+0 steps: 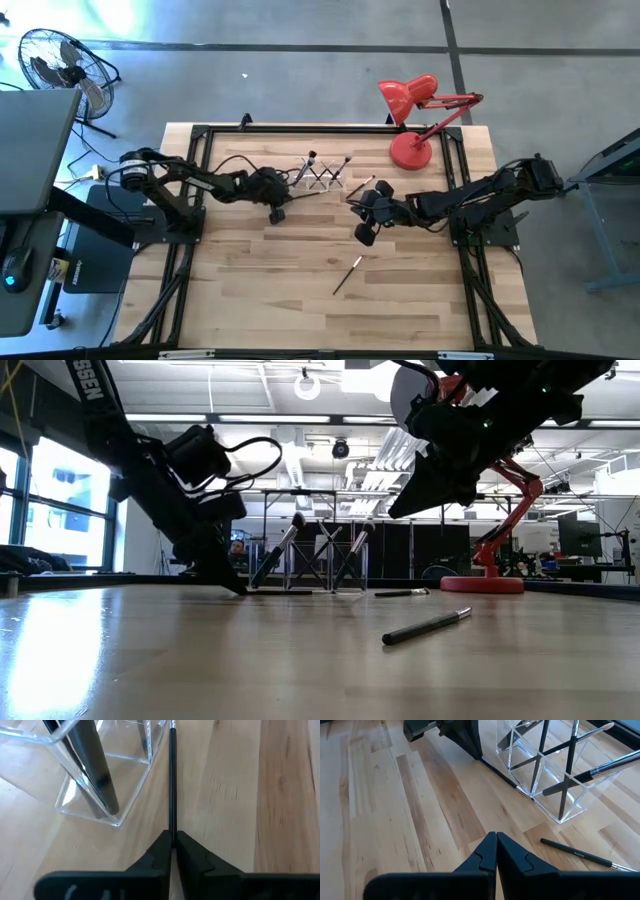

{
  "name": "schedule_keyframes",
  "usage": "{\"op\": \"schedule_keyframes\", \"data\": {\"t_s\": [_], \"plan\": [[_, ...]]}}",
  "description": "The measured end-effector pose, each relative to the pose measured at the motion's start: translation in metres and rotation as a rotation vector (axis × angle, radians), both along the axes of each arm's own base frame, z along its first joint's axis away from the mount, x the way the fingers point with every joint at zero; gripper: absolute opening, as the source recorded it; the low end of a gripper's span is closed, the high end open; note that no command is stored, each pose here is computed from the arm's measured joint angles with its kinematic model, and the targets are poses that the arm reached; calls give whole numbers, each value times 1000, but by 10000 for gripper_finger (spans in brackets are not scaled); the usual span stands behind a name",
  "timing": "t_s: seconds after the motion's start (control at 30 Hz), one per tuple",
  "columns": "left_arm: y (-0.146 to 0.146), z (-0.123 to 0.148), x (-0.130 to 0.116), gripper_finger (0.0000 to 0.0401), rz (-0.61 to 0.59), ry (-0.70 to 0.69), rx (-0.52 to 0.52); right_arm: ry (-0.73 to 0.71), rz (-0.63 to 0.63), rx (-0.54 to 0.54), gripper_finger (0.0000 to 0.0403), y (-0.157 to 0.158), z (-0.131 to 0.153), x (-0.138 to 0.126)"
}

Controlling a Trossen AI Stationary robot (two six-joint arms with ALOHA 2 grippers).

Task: Put items in baskets/containers
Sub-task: Put the black eyeshadow brush into the transparent organizer

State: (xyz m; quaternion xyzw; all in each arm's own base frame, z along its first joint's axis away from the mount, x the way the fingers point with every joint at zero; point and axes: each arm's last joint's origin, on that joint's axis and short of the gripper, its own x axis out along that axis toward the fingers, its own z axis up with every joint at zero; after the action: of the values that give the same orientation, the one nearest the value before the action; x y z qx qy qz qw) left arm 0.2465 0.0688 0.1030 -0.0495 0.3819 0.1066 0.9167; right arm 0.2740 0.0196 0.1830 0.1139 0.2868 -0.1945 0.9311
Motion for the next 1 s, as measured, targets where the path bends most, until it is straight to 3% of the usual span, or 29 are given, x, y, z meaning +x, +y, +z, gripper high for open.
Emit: {"op": "schedule_keyframes", "data": {"t_s": [0.33,0.67,1.0], "plan": [[-28,-3,3,4,-75,52,25,-3,4,72,2,1,-1,0],[-57,-3,6,2,-80,40,-48,57,0,191,2,4,-7,-5],[-85,0,10,0,-53,24,-75,155,4,243,1,19,-14,-14]]}}
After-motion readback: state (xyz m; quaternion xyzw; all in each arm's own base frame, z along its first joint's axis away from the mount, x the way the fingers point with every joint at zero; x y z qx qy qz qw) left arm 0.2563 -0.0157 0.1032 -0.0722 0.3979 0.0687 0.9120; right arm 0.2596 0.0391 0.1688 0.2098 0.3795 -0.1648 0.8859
